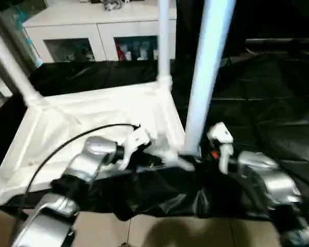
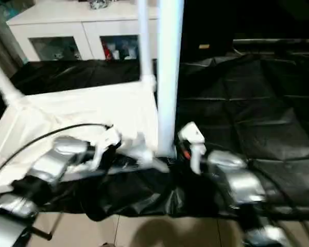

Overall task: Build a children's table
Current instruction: Insert table leg to table base

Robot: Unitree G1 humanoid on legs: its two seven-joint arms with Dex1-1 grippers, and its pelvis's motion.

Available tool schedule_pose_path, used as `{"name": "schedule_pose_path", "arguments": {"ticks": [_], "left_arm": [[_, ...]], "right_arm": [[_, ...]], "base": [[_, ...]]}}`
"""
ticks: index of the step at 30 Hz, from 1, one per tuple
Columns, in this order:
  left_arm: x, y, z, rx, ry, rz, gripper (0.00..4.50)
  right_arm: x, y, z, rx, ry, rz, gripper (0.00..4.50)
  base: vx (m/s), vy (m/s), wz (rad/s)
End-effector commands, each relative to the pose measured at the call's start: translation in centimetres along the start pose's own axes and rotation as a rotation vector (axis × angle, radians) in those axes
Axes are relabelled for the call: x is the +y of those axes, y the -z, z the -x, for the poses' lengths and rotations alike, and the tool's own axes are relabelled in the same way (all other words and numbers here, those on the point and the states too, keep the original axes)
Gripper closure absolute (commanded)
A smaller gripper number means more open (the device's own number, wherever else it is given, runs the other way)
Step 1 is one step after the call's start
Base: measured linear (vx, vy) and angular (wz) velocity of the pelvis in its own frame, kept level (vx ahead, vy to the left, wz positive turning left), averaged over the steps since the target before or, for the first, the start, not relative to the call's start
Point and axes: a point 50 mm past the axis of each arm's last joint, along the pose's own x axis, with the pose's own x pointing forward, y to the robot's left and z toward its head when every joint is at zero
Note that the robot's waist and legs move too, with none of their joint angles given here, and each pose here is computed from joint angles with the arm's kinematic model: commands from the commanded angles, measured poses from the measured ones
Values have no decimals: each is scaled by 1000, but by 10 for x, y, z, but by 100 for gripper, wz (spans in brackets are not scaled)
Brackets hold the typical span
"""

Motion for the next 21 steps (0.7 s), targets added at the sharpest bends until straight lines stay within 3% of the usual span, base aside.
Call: {"name": "schedule_pose_path", "arguments": {"ticks": [1,4,5,9,12,14,16,18,21], "left_arm": [[10,-20,-4,-67,-103,-15,450],[11,-27,-15,-96,-165,13,450],[8,-32,-24,-123,-186,41,450],[3,-36,-29,-138,-148,36,450],[1,-34,-28,-137,-107,18,450],[1,-33,-27,-135,-95,11,450],[0,-28,-22,-124,-61,-3,450],[-3,-21,-14,-109,4,-21,450],[-5,-16,-9,-94,53,-33,450]], "right_arm": [[-16,24,2,88,245,-108,175],[-12,25,-9,88,313,-157,175],[-1,22,-22,80,296,-137,175],[16,16,-32,28,177,-134,175],[17,12,-31,-2,120,-144,106],[17,11,-30,-7,109,-141,104],[14,8,-24,-12,59,-93,80],[10,5,-14,-7,-43,-4,80],[9,5,-5,2,-114,40,80]], "base": [[0,0,0],[0,0,0],[0,0,0],[0,0,0],[0,0,0],[0,0,0],[0,0,0],[0,0,0],[0,0,0]]}}
